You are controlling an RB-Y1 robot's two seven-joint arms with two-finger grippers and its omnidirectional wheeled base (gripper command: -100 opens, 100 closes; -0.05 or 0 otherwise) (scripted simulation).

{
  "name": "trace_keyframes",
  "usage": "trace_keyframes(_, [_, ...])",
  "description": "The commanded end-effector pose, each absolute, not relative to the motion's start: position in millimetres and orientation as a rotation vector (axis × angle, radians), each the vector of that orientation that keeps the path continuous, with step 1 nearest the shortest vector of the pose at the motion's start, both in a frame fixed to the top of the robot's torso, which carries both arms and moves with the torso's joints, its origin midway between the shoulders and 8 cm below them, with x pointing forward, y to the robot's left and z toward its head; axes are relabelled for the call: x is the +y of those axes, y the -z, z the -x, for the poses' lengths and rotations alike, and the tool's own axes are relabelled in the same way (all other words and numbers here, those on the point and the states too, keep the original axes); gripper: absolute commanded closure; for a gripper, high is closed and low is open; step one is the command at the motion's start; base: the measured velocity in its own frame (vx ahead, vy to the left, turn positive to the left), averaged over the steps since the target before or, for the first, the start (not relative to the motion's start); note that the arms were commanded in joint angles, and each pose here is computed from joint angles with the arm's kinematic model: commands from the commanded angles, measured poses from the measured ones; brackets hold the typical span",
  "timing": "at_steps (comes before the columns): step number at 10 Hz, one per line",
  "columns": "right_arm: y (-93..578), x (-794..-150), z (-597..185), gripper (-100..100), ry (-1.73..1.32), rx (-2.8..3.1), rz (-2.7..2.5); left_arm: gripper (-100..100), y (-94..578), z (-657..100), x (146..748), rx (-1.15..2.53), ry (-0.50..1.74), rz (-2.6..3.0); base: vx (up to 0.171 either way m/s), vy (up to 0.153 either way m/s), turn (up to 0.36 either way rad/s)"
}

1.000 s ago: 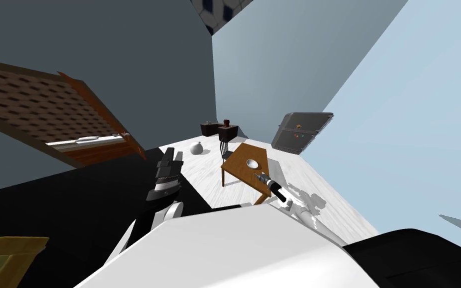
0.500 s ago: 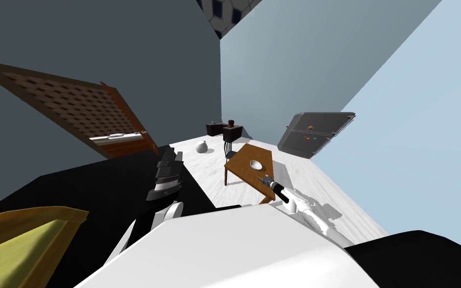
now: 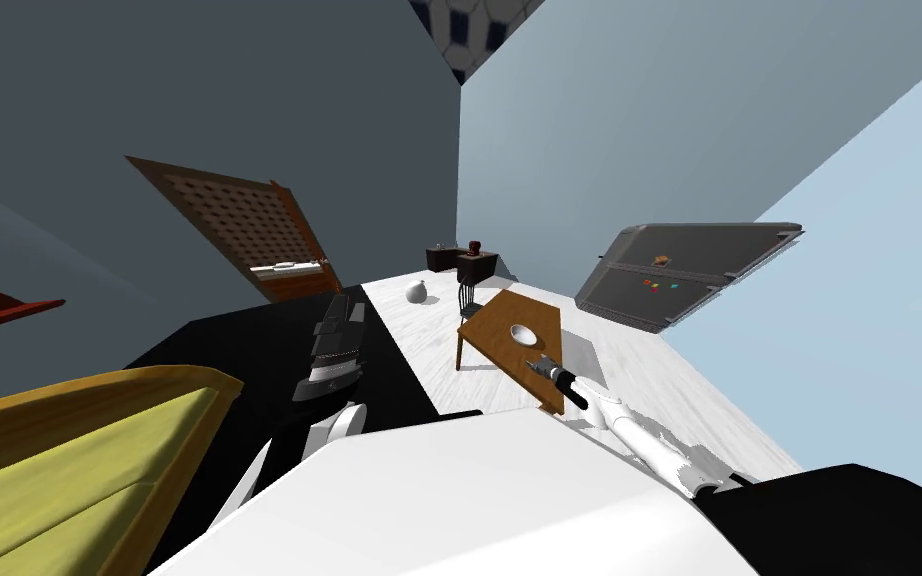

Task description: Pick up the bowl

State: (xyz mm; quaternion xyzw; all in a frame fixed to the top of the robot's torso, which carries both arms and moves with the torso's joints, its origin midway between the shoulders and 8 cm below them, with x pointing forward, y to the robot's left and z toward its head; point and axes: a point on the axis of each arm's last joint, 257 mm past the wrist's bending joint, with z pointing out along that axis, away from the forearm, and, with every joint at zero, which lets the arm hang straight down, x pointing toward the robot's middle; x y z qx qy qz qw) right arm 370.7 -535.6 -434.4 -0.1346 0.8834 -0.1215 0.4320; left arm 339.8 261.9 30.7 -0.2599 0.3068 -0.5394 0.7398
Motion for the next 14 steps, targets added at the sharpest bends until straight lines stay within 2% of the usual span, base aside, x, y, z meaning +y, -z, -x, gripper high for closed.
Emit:
trace_keyframes(1, [436.3,-559.4,-362.7,-100,0.367,2.238,0.397,0,-30.7,-339.8,261.9,0.673,1.183,0.57,-0.014,0.006,0.268])
trace_keyframes(14, [448.4,-667.3,-295.0,-100,0.615,2.438,0.551,0,-30.7,-339.7,262.0,0.673,1.183,0.57,0.0,0.001,0.151])
